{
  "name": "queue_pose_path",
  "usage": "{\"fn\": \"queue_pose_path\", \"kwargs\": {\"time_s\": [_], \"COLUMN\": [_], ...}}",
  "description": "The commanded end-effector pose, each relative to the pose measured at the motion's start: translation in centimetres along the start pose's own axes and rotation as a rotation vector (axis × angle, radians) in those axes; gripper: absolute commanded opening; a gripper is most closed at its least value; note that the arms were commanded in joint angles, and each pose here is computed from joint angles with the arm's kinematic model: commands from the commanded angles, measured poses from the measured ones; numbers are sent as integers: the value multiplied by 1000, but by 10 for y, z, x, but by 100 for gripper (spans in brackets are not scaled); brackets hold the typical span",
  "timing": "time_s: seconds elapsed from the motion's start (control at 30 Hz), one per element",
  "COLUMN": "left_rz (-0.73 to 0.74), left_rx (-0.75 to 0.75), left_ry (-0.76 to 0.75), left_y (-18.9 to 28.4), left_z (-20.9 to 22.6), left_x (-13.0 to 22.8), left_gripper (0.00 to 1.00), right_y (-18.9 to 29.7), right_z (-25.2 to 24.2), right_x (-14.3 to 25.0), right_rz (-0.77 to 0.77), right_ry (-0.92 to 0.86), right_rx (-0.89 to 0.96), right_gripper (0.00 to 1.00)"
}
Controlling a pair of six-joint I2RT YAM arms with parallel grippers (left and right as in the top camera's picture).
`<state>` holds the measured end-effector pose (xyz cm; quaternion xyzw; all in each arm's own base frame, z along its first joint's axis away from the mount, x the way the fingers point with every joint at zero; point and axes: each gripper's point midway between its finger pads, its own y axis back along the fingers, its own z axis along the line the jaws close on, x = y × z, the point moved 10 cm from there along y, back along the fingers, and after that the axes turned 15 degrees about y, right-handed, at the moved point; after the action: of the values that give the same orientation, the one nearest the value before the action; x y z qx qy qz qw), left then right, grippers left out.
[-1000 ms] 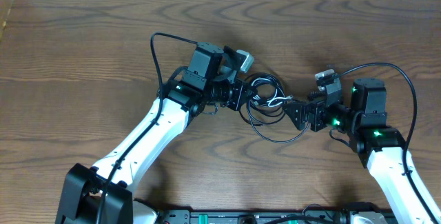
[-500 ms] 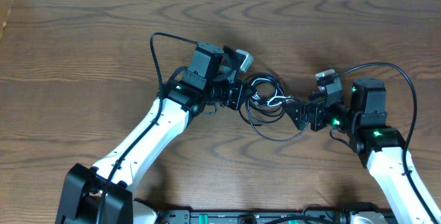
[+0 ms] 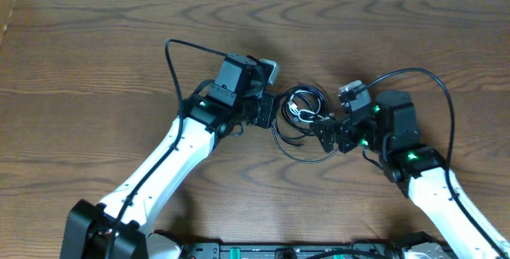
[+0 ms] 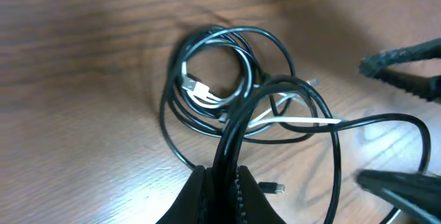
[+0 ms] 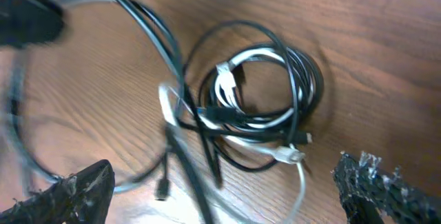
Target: Untangle cables
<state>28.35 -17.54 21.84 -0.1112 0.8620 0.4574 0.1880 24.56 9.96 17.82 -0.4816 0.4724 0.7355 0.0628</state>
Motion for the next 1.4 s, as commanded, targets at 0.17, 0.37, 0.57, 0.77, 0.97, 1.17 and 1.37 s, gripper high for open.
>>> {"fn": "queue_pose_path", "kwargs": {"time_s": [0.17,0.37,0.57,0.77,0.97,1.17,1.37], "left_rz": [-62,-53,-40,-40,-41,-46,-80], "left_rx": [-42,-47,-54,-54,-54,-56,-60], "left_ry": [-11,-8,-3,-3,-3,-6,-20], "left_y": [17,17,16,16,16,17,24], "left_z": [-2,-2,0,0,-1,-1,-3], "left_x": [-5,-3,-1,-1,-2,-2,-5], "left_gripper": [7,7,7,8,7,7,7], "right_y": [-16,-17,-17,-17,-17,-17,-17], "right_z": [3,4,4,4,4,5,5], "right_x": [-3,-3,-3,-2,-1,1,4], "right_rz": [12,15,15,22,22,37,57], "right_ry": [-22,-25,-25,-28,-32,-38,-45], "right_rx": [-3,-2,-3,-4,-5,-12,-17], "right_gripper": [90,89,88,88,89,81,52]}}
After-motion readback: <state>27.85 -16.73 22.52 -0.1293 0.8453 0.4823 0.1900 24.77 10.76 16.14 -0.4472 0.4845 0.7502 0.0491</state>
